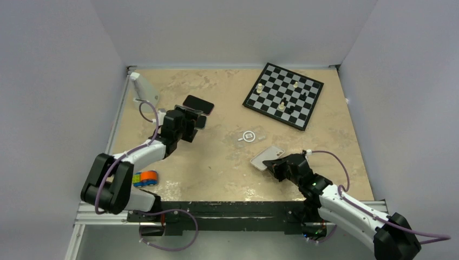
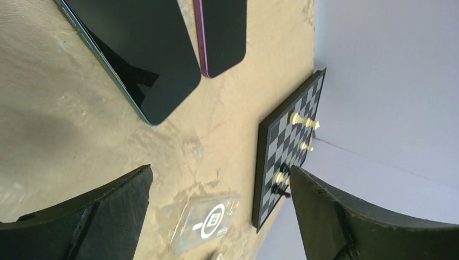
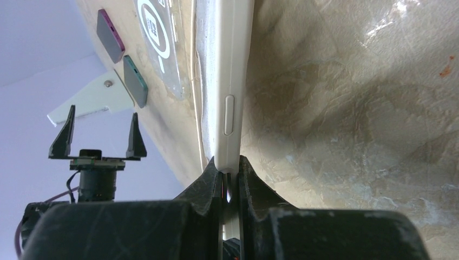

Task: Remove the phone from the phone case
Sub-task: Place the phone at the center of the board, then place the phone case at the center of the board.

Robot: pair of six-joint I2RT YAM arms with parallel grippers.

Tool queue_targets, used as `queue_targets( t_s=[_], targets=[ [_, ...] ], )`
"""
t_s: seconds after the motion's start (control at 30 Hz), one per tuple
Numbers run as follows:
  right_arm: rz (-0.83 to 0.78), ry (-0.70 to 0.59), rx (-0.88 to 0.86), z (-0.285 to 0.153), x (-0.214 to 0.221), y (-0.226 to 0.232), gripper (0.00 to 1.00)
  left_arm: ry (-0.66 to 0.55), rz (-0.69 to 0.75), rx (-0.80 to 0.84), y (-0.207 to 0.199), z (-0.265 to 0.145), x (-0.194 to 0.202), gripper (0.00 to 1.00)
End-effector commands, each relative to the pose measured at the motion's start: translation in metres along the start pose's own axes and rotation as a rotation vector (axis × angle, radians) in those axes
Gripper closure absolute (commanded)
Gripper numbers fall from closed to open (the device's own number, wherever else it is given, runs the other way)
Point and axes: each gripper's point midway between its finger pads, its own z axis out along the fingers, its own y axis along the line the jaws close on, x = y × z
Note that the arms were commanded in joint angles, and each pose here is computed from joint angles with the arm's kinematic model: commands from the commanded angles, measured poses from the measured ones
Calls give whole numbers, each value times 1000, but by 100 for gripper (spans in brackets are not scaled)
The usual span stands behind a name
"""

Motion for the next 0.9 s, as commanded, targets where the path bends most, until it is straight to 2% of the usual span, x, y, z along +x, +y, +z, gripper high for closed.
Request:
queue_targets(
  t_s=[0.0, 0.17, 0.33, 0.53, 0.63, 0.8, 0.87],
  targets=[
    [1, -20, -16, 0, -3, 2, 100, 7, 162, -57, -9, -38, -6, 0],
    [4, -14, -22, 1, -2, 2, 100, -25, 268, 17, -30, -78, -15, 0],
    [-18, -15, 0, 7, -1, 7, 100, 53, 367, 151, -58, -93, -1, 0],
    [-32, 12, 44, 22, 6, 0, 99, 51, 600, 306, -115, -107, 2, 0],
    [-40, 37, 58, 27, 11, -2, 95, 52, 672, 351, -131, -115, 3, 0],
    [-100, 80, 56, 32, 22, 13, 89, 160, 735, 504, -149, -131, 28, 0],
    [-122, 88, 42, 34, 24, 22, 77, 179, 741, 529, -151, -132, 32, 0]
  ],
)
